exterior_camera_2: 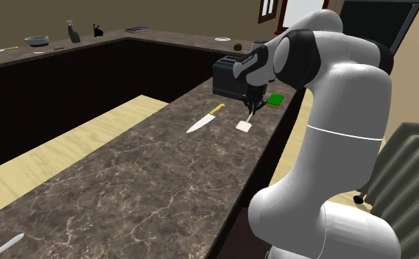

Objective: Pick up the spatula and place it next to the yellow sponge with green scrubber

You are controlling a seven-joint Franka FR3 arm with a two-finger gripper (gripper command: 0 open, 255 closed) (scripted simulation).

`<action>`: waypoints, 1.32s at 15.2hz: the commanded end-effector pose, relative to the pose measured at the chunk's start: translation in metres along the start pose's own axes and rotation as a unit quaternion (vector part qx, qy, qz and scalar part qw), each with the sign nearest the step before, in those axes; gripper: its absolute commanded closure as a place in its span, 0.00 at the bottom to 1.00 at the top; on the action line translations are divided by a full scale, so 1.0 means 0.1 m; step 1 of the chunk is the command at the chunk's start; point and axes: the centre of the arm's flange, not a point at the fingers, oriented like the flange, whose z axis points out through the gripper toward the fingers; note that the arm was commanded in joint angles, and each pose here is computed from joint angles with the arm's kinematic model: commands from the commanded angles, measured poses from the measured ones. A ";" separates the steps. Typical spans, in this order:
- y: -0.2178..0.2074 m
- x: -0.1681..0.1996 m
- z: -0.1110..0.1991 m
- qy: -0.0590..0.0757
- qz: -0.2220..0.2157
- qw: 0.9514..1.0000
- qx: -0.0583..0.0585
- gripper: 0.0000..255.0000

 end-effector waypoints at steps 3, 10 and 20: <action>0.00 0.00 0.01 0.000 0.000 1.000 0.000 1.00; 0.00 0.00 0.01 0.000 0.000 1.000 0.000 0.00; 0.00 0.00 -0.49 0.000 0.000 1.000 0.000 0.00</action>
